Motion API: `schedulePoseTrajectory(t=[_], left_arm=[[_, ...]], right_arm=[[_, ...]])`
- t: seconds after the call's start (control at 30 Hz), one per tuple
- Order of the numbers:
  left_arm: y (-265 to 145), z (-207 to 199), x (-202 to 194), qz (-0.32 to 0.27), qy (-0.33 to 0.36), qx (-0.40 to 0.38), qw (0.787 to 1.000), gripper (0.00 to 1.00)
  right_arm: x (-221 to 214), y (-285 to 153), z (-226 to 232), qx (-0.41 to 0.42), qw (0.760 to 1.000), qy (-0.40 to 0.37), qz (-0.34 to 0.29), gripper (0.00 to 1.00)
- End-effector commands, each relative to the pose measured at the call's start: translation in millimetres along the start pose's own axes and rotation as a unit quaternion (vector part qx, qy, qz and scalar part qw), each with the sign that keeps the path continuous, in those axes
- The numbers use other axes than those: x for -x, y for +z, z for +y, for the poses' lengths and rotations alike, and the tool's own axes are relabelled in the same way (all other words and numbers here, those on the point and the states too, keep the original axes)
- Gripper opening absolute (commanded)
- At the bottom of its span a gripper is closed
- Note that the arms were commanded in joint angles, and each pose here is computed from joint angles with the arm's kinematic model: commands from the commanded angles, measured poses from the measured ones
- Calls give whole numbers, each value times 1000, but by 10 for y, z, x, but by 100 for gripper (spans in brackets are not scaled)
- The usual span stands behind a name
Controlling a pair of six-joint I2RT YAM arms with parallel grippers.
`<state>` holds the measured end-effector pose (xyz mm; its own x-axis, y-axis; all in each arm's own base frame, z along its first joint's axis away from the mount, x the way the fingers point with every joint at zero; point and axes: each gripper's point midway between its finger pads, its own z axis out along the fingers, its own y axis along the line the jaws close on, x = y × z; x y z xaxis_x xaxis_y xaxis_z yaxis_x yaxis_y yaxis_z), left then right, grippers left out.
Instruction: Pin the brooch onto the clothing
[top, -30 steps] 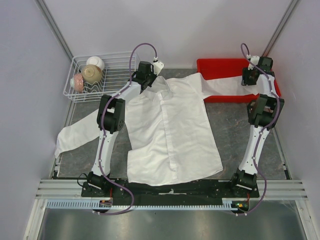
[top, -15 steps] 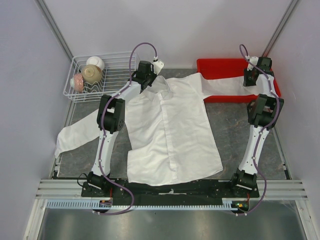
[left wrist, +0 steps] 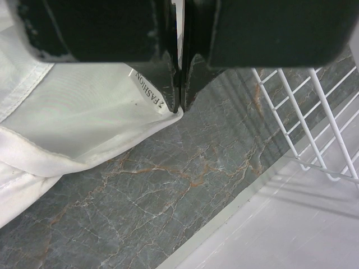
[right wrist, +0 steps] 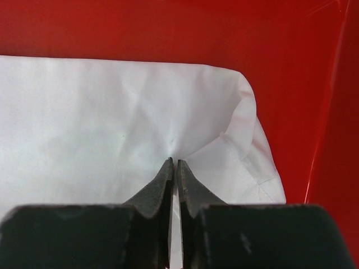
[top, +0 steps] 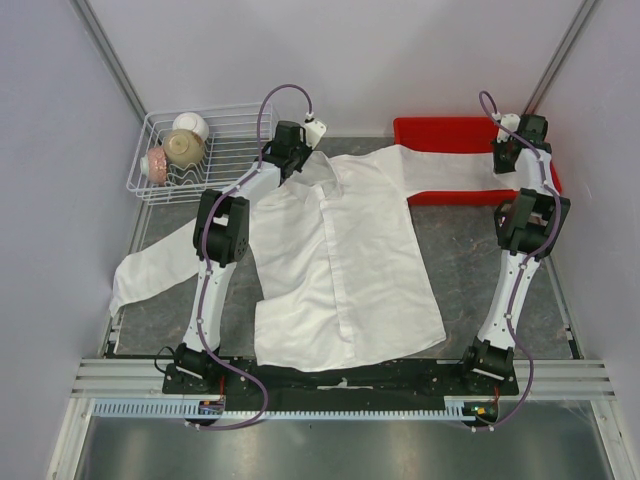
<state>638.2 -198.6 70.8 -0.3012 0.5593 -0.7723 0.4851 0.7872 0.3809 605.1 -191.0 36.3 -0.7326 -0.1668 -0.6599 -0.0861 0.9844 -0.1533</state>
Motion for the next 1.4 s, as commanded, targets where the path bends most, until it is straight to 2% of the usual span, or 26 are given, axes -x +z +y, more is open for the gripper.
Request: schedulePoseTrajectory(t=[0.0,0.07,0.1,0.57,0.83,1.0,1.07,1.1,1.17,1.33,1.37], left_arm=[[54,196,48,-10,2,30,1000,2],[56,211,34,-8,3,32,999,2],[64,202,27,-7,4,33,999,2],[75,238,-38,4,11,40,999,2],[62,259,-29,4,10,42,999,2],[62,225,7,-2,3,34,999,2],[58,209,39,-6,-2,31,999,2],[58,196,51,-6,-4,29,1000,2],[43,220,85,-10,-6,30,999,2],[3,219,190,-22,-11,27,999,2],[-2,225,205,-24,-12,28,999,2]], right_arm=[[413,-343,-202,-20,998,-21,-49,7],[429,-377,-217,-12,998,-17,-55,5],[439,-388,-221,-11,998,-17,-58,0],[771,-755,-563,-39,992,-32,-114,0],[793,-913,-969,-143,978,-122,-94,0],[611,-873,-1134,-192,965,-173,-44,1],[558,-836,-1154,-202,961,-185,-30,10],[516,-818,-1175,-207,960,-185,-22,26],[509,-795,-1151,-211,960,-185,-19,42],[603,-809,-1052,-219,959,-180,-26,61],[624,-821,-1042,-219,959,-178,-30,68]])
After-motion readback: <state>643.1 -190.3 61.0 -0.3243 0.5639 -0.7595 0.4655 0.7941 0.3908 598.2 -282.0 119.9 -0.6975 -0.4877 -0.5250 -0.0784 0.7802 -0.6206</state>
